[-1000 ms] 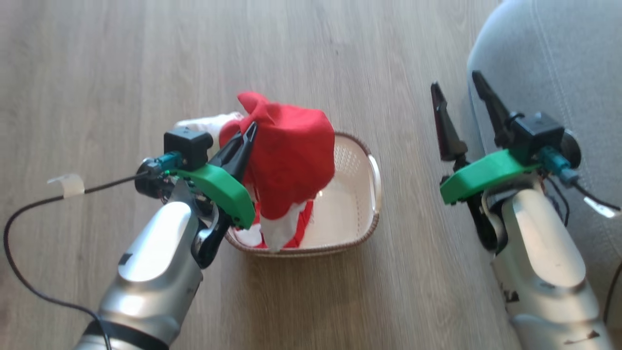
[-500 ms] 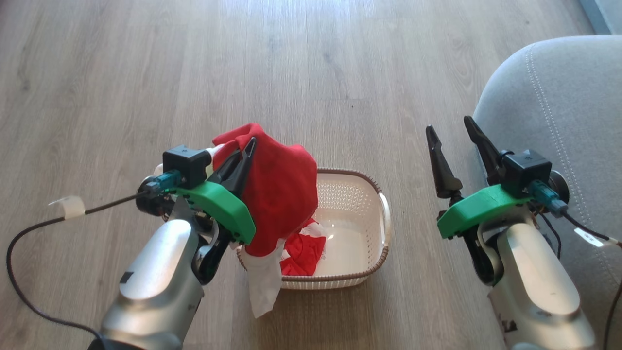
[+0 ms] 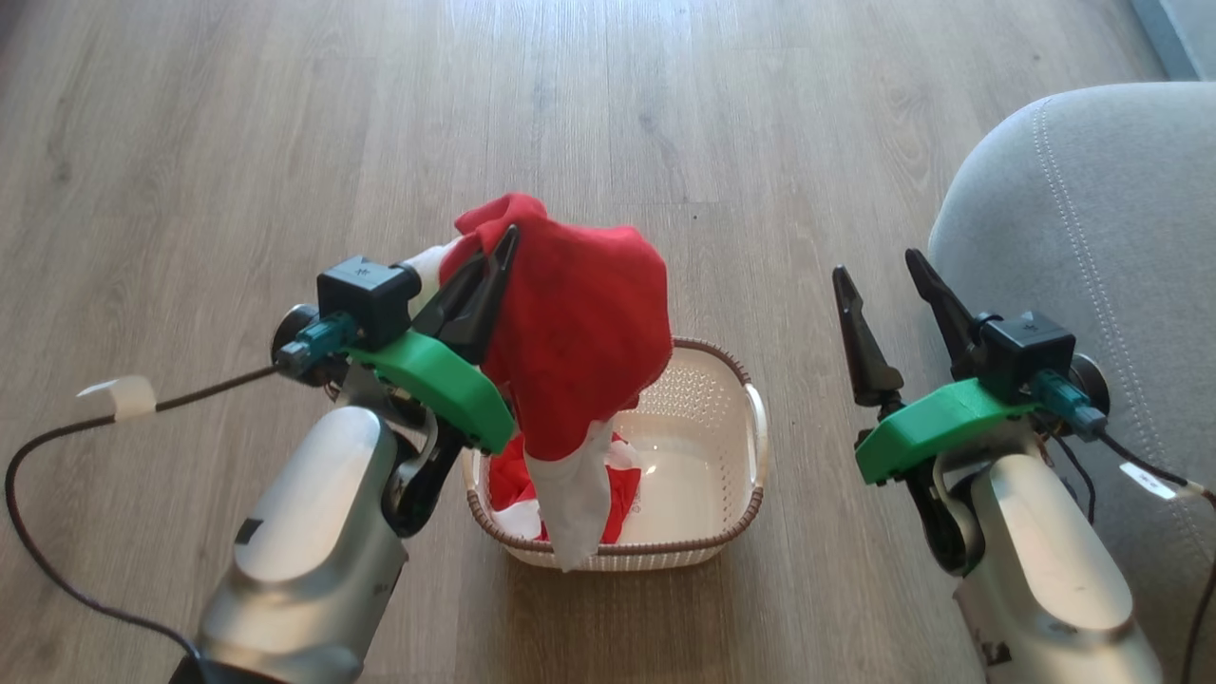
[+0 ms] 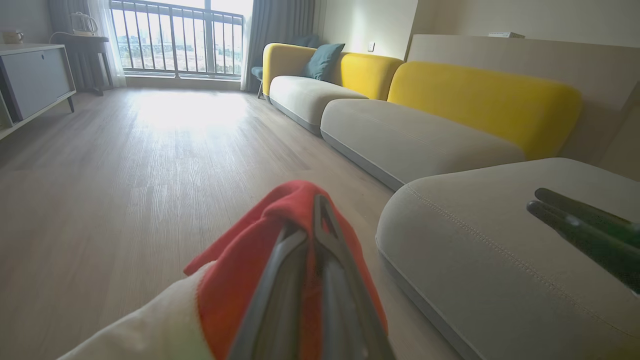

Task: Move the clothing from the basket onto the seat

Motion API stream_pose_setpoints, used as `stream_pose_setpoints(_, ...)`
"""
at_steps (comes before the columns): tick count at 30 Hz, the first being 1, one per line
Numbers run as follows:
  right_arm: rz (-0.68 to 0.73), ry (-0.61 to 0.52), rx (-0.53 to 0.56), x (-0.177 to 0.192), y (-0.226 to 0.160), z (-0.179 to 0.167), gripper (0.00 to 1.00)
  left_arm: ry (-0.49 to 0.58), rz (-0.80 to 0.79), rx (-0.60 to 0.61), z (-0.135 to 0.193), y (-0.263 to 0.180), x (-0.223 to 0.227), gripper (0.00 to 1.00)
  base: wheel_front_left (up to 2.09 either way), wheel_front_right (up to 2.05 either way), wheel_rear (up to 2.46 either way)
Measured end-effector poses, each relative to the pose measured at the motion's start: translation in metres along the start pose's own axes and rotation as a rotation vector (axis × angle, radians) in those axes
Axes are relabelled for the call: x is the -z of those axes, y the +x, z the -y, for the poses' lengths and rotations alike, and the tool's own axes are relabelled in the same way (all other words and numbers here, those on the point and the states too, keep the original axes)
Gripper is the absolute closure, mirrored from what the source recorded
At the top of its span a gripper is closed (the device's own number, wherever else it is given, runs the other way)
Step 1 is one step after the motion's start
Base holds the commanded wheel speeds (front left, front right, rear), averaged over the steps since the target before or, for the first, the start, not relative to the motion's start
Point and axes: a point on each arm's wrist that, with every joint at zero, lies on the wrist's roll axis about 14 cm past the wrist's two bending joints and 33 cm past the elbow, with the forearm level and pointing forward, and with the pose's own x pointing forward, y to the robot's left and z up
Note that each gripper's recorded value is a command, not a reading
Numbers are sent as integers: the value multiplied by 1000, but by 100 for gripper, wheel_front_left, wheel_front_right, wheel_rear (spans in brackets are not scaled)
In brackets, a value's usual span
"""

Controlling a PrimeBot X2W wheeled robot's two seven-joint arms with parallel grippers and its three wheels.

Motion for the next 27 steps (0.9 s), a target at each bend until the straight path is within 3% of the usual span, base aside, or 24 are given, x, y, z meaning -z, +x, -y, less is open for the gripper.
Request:
stream_pose_setpoints(16,-22,4,-46,7,-4,-17,0,18,106,57,19,4,-36,100,0,0,0)
stream_pose_setpoints(20,-40,-11,-196,12,1,-58,0,19,107,61,19,4,-35,100,0,0,0)
stream_pose_setpoints(27,-28,-151,-444,-3,26,-104,0,25,103,71,21,2,-34,100,0,0,0)
